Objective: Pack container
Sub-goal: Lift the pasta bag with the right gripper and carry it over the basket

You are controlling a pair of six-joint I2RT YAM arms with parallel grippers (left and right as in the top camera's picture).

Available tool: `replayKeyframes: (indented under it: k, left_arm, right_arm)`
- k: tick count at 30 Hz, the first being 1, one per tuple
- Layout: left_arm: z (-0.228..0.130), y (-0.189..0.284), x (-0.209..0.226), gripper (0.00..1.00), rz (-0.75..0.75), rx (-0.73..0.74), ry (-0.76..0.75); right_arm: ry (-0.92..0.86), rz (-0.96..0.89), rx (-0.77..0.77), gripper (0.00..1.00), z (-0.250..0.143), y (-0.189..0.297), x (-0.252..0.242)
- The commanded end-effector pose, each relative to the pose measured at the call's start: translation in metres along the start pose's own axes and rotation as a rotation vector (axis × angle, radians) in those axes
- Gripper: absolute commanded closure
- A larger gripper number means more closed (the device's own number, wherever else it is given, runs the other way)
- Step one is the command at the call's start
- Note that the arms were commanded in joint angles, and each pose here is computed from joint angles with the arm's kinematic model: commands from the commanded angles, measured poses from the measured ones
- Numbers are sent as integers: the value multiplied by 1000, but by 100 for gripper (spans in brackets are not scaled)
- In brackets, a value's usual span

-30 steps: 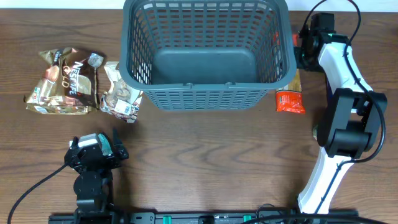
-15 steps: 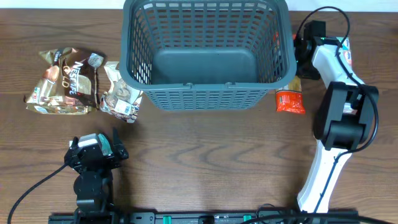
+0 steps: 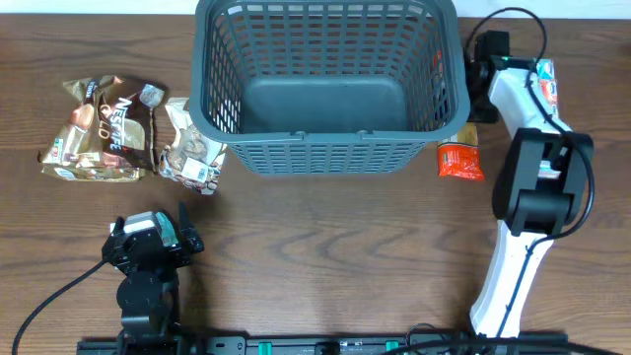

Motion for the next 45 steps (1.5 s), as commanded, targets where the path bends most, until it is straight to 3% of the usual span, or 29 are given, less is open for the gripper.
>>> replayKeyframes:
  k: [1,13,18,27,37,45]
  left_arm:
    - [-10,-3,3,1,15,25,-15]
    - [-10,-3,3,1,15,25,-15]
    - [-10,-3,3,1,15,25,-15]
    - [-10,-3,3,1,15,25,-15]
    - [-10,-3,3,1,15,25,-15]
    - [-10,-3,3,1,15,25,-15]
  right_arm:
    - [28,45,162,99,-33,-53,16]
    - [-15,47,210,99,-41,-49,13]
    - [-22,38,157,99,-31,-22,8]
    - [-133,-112,-139,99,-4,110,-22]
    - [-273,-239,-432,99,-35,263,-51]
    - [25,-183,-710,99,-57,357,-14]
Point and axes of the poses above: each gripper's point midway between its finger pads, its own y axis back along the fingers, its own x axis along the line the jaws close on, z = x × y, the point moved 8 cm from there along y, back along the fingers, and after that the axes turned 7 degrees about y, right-handed, at the moved point
